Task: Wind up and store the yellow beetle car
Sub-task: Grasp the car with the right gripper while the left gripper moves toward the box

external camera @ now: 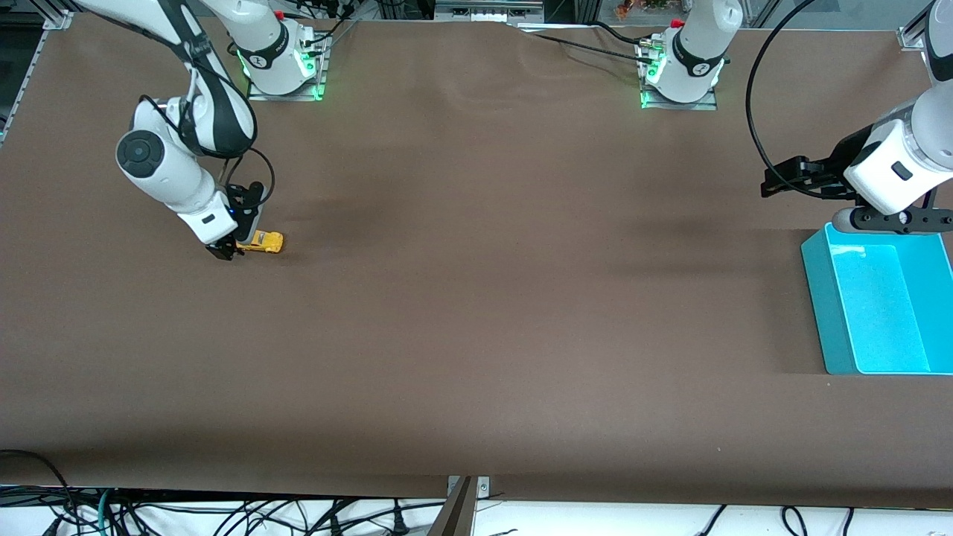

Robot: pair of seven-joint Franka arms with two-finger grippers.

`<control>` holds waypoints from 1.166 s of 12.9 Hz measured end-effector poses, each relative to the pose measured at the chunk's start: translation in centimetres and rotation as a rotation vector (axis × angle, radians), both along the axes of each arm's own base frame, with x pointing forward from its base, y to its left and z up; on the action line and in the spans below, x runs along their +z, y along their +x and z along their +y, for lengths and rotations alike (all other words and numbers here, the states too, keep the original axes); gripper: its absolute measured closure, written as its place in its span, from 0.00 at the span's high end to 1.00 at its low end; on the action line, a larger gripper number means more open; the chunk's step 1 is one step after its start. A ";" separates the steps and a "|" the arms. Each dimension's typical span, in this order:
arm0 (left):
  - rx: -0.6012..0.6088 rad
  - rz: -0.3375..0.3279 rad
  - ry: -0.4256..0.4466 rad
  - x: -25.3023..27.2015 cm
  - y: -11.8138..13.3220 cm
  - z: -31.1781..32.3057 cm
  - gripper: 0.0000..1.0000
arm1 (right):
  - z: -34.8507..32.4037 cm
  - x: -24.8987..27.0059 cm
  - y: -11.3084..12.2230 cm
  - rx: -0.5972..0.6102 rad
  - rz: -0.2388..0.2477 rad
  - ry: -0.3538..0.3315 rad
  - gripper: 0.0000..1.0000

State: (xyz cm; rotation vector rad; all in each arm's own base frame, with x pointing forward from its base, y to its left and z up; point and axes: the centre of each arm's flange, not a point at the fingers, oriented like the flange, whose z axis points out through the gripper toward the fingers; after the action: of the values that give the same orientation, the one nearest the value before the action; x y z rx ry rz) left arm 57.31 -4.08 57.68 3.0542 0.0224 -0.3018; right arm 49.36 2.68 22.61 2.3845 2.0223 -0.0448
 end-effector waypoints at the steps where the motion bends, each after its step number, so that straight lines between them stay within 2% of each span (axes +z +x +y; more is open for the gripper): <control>1: 0.000 0.000 0.000 0.0 0.0 0.0 1.00 | -0.1 -1.1 0.0 -0.002 -0.003 0.004 1.00; 4: -0.014 -0.001 -0.003 0.0 0.0 0.0 1.00 | -0.3 -3.4 -0.3 -0.005 0.020 0.010 0.96; 5: -0.044 -0.003 -0.009 0.0 0.0 -0.1 1.00 | -0.3 -3.8 -0.4 -0.005 0.027 0.010 0.88; 8: -0.230 -0.015 -0.045 -0.1 0.0 -0.2 1.00 | -0.3 -3.9 -0.5 -0.002 0.031 0.011 0.48; 9: -0.310 -0.019 -0.061 -0.2 0.1 -0.3 1.00 | -0.3 -3.9 -0.4 -0.001 0.029 0.011 0.45; 11: -0.460 -0.021 -0.092 -0.7 0.3 -0.5 1.00 | -0.3 -3.9 -0.4 0.003 0.029 0.010 0.45; 15: -0.559 -0.010 -0.103 -1.6 0.6 -0.7 1.00 | 0.0 -3.8 -0.3 0.060 0.024 -0.008 0.45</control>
State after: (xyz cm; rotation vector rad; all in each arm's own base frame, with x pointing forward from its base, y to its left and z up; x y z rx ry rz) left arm 57.91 -4.73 56.07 2.8949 -0.8249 -0.3019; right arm 49.07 2.67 18.84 2.3281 2.0987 -0.0806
